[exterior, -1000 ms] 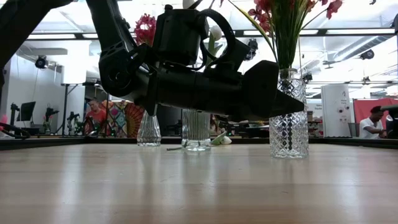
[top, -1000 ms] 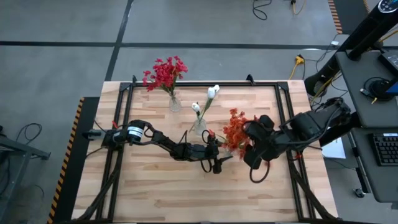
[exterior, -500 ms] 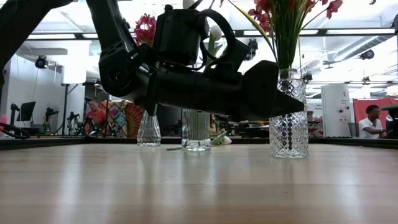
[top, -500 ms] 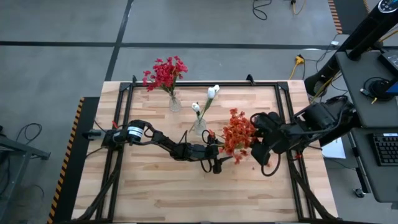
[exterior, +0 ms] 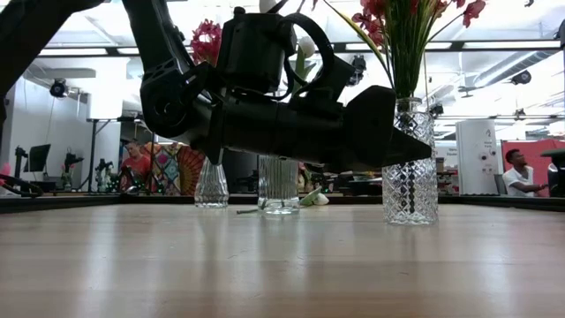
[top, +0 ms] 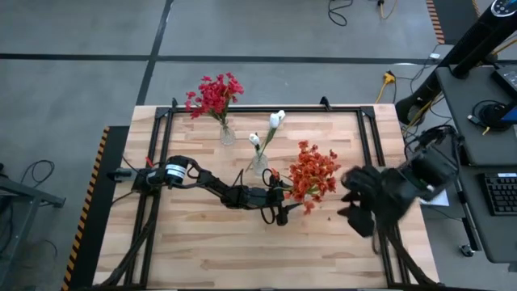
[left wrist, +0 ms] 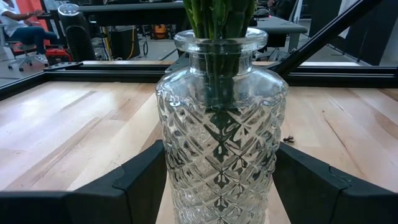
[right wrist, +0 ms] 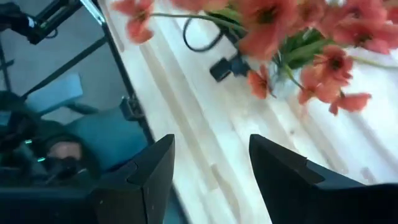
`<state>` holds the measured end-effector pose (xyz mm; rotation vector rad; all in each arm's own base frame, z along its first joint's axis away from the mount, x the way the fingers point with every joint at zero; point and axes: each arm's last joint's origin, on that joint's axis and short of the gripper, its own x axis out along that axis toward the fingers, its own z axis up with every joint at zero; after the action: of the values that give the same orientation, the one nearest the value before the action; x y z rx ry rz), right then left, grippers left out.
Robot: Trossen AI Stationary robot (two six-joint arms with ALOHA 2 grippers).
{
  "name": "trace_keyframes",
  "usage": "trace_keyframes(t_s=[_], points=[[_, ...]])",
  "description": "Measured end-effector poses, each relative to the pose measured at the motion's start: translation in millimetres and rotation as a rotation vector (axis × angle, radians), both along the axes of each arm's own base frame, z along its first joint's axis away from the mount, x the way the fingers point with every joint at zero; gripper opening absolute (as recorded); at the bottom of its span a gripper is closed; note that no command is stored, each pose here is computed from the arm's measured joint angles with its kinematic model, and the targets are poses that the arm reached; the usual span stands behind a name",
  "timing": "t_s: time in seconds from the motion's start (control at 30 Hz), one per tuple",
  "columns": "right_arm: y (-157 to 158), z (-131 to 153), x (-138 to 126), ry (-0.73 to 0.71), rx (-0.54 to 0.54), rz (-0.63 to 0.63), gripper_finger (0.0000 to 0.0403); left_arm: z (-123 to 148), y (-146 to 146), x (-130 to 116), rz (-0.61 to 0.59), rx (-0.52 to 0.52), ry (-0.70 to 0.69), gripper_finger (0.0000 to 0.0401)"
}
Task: Sort flowers into vase by color
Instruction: Put the orange sprig flower into the bottom right transparent glass vase
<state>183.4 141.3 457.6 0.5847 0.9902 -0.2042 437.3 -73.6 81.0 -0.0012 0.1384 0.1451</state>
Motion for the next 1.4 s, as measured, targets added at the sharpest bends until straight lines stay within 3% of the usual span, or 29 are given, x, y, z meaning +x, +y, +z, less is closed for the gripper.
trace_keyframes(t_s=[0.13, 0.27, 0.43, 0.57, 1.0, 1.4], points=[[33, -19, -1, -0.088, -0.158, 0.023, 0.0199, 1, 0, 0, 0.000, -0.001, 0.000, 0.0246], [63, -58, 15, -0.076, -0.336, 0.039, 0.0199, 1, 0, 0, 0.000, -0.001, -0.001, 0.0246], [80, -108, 40, -0.060, -0.571, -0.022, 0.0199, 1, 1, 0, 0.000, -0.001, -0.001, 0.0246], [84, -130, 55, -0.098, -0.717, -0.069, 0.0199, 2, 1, 0, 0.000, -0.001, -0.002, 0.0246], [62, -149, 83, -0.160, -0.816, -0.263, 0.0199, 2, 1, 0, 0.004, 0.001, -0.006, 0.0246], [41, -155, 87, -0.030, -0.807, -0.319, 0.0199, 2, 1, 0, 0.004, 0.003, -0.005, 0.0246]])
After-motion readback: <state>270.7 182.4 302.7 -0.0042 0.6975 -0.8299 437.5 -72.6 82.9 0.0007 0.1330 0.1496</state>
